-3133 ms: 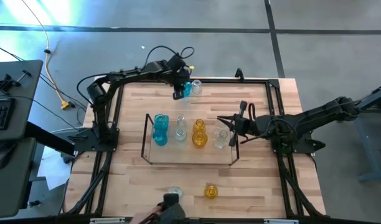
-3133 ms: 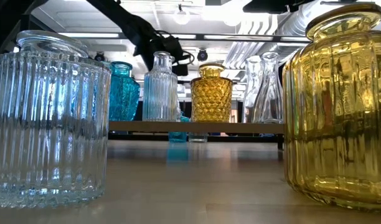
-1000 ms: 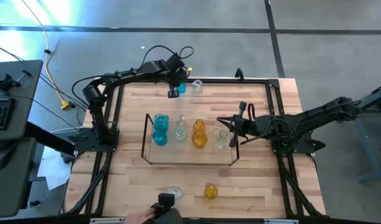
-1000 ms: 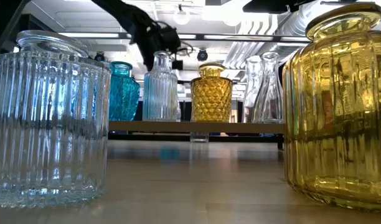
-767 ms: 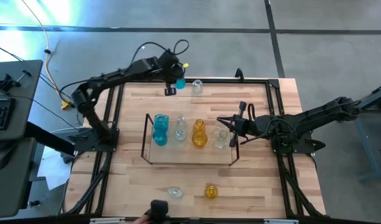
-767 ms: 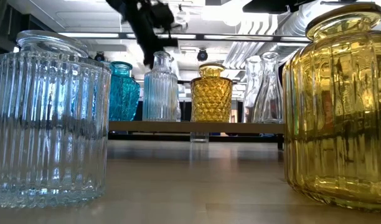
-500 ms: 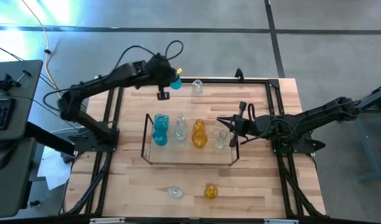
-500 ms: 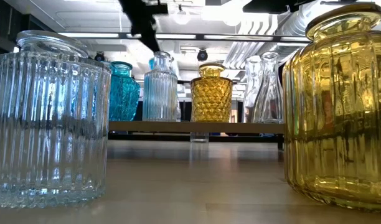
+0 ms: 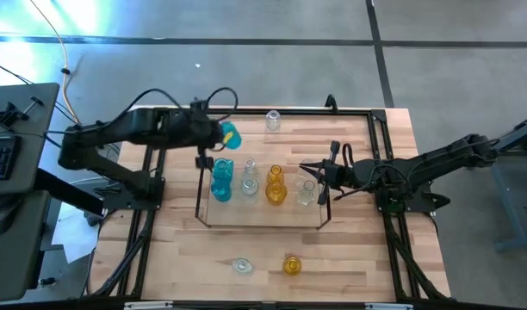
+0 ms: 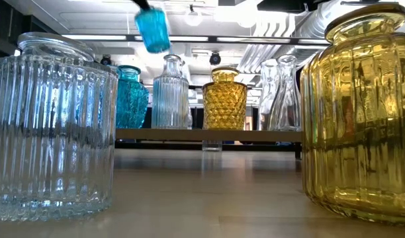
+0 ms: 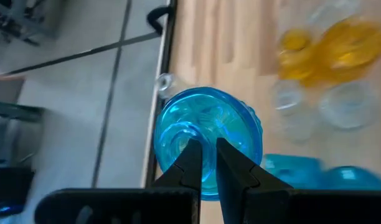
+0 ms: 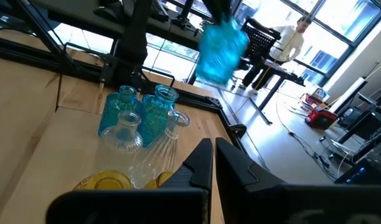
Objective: Sort vases onto shelf
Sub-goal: Put the blue vase on the shelf
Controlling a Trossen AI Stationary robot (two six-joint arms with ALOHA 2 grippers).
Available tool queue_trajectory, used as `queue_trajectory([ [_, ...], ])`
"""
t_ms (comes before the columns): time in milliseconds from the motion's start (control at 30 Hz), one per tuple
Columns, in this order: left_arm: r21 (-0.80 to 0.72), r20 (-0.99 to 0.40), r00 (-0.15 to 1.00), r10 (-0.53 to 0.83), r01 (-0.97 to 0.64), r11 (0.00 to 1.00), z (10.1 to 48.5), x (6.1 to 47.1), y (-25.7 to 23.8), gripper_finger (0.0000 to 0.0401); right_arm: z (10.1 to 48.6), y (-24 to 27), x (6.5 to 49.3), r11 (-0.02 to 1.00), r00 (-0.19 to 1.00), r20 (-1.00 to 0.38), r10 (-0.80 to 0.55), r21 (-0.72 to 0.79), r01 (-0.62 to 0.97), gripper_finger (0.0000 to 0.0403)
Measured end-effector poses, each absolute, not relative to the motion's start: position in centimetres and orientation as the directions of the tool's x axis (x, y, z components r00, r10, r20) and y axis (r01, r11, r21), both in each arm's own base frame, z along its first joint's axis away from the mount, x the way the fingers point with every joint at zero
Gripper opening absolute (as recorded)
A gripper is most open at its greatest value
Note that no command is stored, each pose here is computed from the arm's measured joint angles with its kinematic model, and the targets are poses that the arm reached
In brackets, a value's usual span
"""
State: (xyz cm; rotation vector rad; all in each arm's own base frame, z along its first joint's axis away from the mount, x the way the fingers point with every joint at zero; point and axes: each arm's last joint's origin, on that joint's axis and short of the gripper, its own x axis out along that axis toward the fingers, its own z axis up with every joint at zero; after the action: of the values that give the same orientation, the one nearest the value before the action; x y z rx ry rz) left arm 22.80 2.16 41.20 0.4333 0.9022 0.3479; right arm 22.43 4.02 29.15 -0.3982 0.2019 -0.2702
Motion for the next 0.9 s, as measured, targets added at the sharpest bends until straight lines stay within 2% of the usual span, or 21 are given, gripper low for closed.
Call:
queue_trajectory([
  [233,0.4,-0.704,0.627,0.334,-0.039,0.915,43.7,21.9,-2.6,0.001,29.2,4.0,22.4,0.895,0.944,-0.14,-0.297,-0.387,0.224,0.0],
  [500,0.252,-0.806,0.559,0.194,0.028,0.967,42.5,22.5,-7.8,0.001,29.2,4.0,22.4,0.895,0.944,-0.14,-0.297,-0.386,0.225,0.0],
  [700,0.25,-0.864,0.458,0.21,0.026,0.968,39.4,25.2,-11.1,0.001,29.2,4.1,22.5,0.9,0.95,-0.141,-0.278,-0.383,0.207,0.0],
  [900,0.35,-0.874,0.37,0.315,0.031,0.936,35.6,28.2,-13.3,0.001,29.2,4.1,22.5,0.907,0.957,-0.143,-0.253,-0.379,0.183,0.0],
])
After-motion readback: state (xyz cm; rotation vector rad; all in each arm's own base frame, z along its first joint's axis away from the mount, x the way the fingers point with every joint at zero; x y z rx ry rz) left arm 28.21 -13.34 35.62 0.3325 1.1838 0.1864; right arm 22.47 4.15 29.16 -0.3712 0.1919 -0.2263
